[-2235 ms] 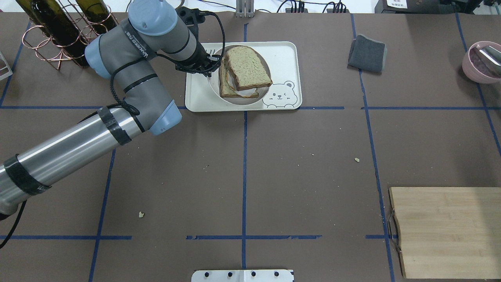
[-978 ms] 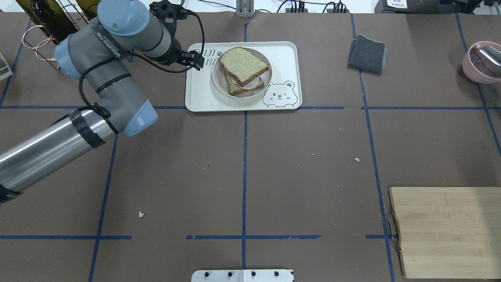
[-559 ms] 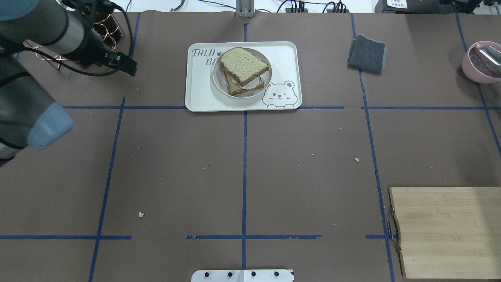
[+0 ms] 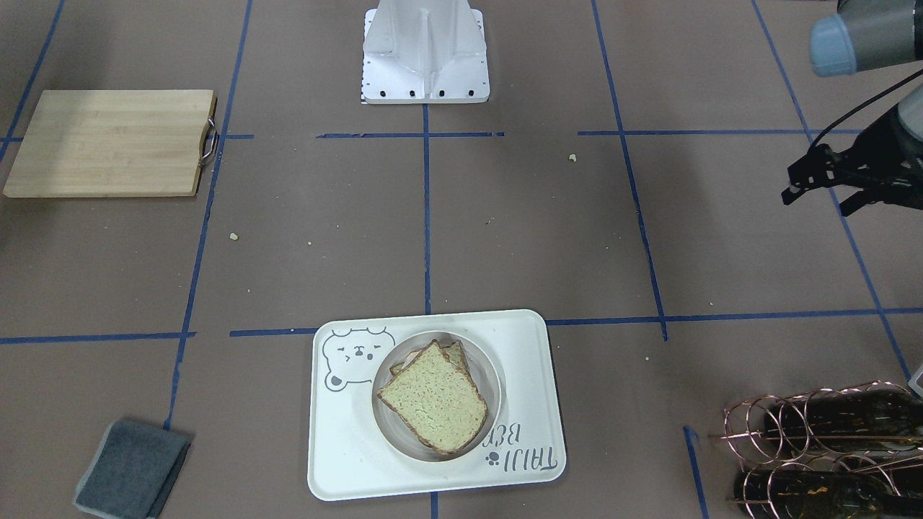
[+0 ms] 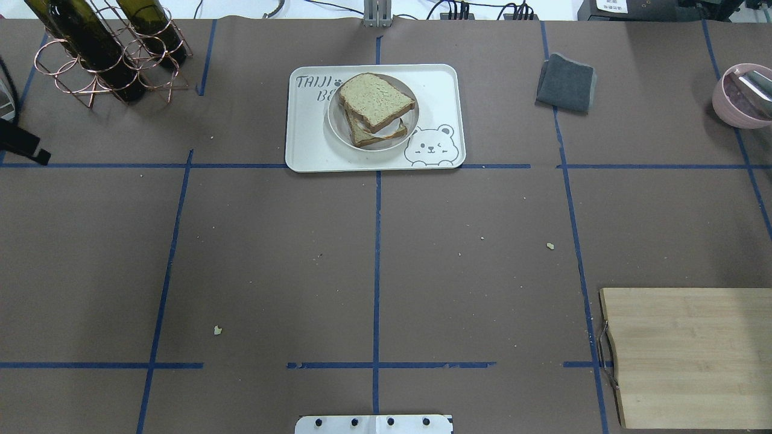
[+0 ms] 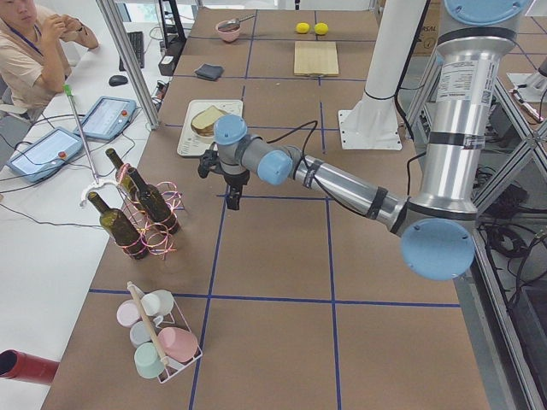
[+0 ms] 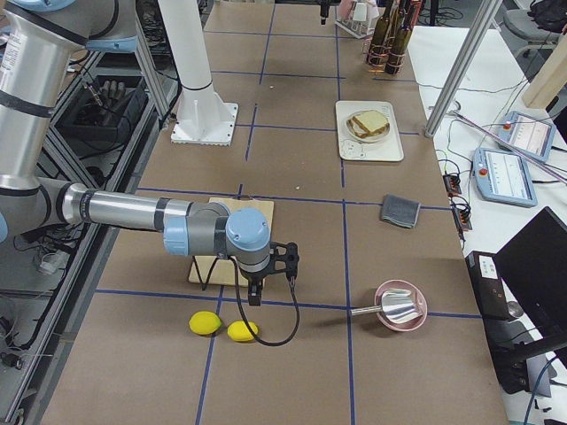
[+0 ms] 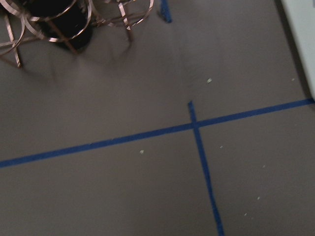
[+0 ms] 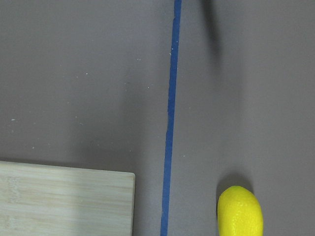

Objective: Make sandwich and place on tray

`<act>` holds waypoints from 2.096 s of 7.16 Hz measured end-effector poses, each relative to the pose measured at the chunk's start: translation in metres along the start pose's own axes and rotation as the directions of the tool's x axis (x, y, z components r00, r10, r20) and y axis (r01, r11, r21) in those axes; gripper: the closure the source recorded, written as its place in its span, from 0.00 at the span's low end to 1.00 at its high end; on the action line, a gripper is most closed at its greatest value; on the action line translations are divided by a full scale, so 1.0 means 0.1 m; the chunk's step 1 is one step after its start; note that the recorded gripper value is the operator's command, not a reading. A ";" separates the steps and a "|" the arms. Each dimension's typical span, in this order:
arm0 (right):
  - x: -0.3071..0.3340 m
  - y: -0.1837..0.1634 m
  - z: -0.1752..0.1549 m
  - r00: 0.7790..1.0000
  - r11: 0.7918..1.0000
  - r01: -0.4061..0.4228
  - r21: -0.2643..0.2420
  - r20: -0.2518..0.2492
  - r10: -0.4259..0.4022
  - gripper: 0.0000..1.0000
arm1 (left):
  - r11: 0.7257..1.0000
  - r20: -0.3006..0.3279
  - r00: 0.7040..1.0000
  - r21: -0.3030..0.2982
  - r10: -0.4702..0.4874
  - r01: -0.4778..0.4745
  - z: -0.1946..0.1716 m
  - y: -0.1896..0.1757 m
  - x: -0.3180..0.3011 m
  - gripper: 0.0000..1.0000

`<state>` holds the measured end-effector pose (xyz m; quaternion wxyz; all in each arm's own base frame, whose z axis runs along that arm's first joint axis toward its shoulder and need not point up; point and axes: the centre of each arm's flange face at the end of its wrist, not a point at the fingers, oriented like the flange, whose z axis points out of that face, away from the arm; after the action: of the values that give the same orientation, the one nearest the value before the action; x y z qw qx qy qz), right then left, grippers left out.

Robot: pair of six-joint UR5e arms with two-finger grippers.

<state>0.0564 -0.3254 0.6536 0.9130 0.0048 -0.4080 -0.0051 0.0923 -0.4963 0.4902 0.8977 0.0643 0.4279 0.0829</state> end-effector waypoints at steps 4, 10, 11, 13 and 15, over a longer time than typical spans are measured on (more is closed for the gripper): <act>0.16 0.11 -0.01 0.997 0.999 -0.038 -0.009 -0.071 0.038 0.00 | 0.999 0.053 0.998 -0.022 -0.044 0.046 -0.20 1.26 -1.45 0.00; 0.16 0.10 -0.04 0.996 0.999 -0.035 0.002 -0.076 0.035 0.00 | 0.999 0.173 0.984 -0.015 -0.044 0.048 -0.40 1.60 -1.72 0.00; 0.15 0.10 -0.04 0.996 0.999 -0.034 0.003 -0.076 0.034 0.00 | 0.999 0.176 0.984 -0.013 -0.036 0.038 -0.42 1.58 -1.70 0.00; 0.15 0.09 -0.04 0.996 0.999 -0.034 0.005 -0.077 0.034 0.00 | 1.000 0.177 0.984 -0.010 -0.023 0.025 -0.43 1.57 -1.69 0.00; 0.15 0.09 -0.04 0.996 0.999 -0.034 0.005 -0.076 0.034 0.00 | 0.999 0.178 0.984 -0.015 -0.027 0.030 -0.41 1.59 -1.71 0.00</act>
<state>0.0698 -0.3162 0.6623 0.9279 0.0000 -0.3728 0.0114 -0.0606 -0.3740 0.6235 0.9339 0.0576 0.3463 0.0677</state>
